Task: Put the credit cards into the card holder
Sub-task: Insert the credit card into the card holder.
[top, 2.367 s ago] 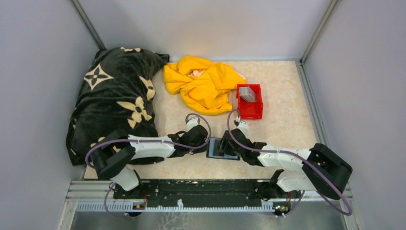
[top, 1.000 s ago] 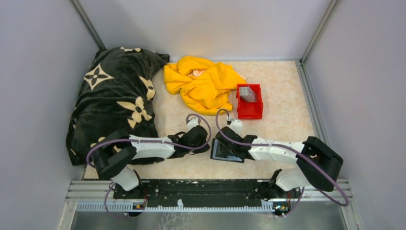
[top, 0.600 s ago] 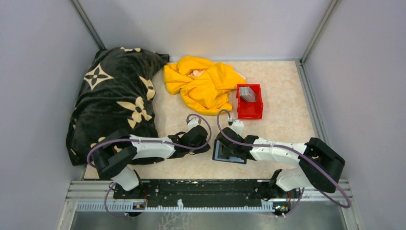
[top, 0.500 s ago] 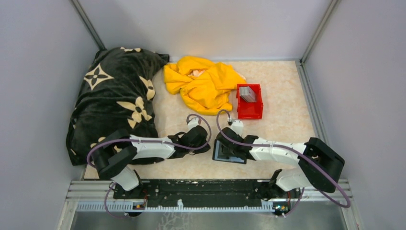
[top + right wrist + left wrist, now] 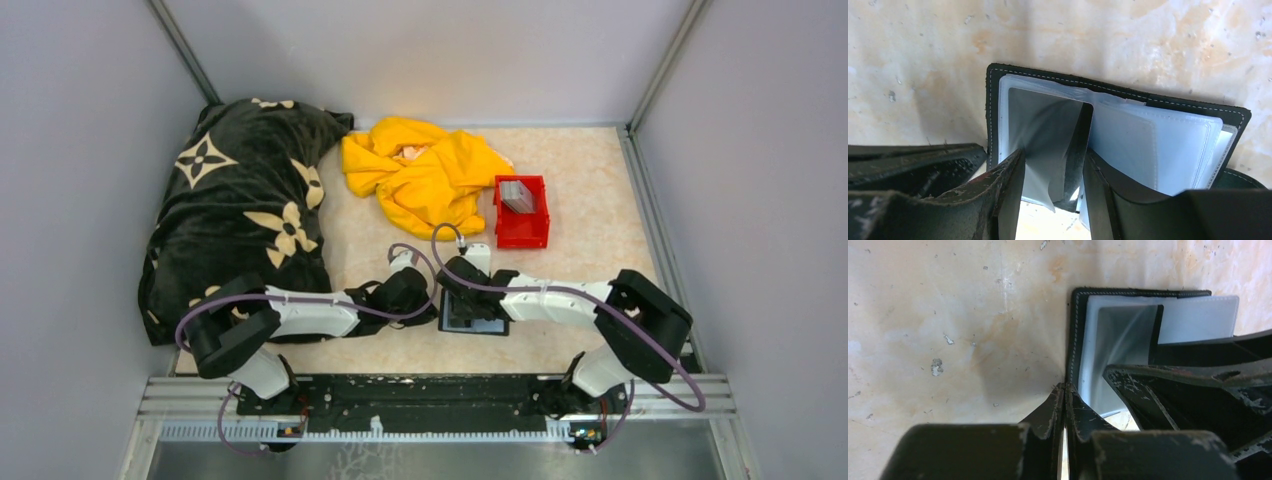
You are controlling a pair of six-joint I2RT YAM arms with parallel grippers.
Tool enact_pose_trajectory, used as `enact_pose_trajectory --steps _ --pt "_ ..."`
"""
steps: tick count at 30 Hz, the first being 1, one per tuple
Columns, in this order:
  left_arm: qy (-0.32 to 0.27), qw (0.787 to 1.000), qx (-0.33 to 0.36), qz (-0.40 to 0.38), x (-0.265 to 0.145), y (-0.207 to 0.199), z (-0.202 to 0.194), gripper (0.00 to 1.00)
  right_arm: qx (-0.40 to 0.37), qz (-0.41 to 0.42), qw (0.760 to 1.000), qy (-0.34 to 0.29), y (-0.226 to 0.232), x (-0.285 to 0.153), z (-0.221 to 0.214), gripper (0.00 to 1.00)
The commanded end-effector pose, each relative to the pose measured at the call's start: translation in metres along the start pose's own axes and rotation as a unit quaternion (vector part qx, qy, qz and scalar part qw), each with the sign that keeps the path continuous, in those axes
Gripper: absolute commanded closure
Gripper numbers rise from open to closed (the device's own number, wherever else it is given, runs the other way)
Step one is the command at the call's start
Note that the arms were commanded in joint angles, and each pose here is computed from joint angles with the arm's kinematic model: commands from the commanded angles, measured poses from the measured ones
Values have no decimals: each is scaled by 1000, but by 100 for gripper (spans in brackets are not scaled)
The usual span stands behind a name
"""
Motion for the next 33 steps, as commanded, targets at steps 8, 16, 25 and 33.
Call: enact_pose_trajectory --steps 8,16,25,33 --pt "127 980 59 139 -9 70 -56 91 -15 -24 999 30 -15 16 -23 52" --pt "130 979 59 143 -7 70 -57 91 4 -7 1000 -17 -20 -2 -10 49" --pt "133 979 59 143 -6 69 -57 92 23 -5 999 -49 -28 -14 -3 51" --pt "135 979 59 144 -5 69 -58 92 28 3 998 -58 -29 -18 -2 67"
Point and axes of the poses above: each gripper's point midway between its finger pads, its own x axis out along the fingers, its own y axis along the line the jaws close on, z = x × y, the point moved 7 cm from there along -x, back along the fingers, and after that the axes turned 7 degrees about x, right-handed, at the moved point
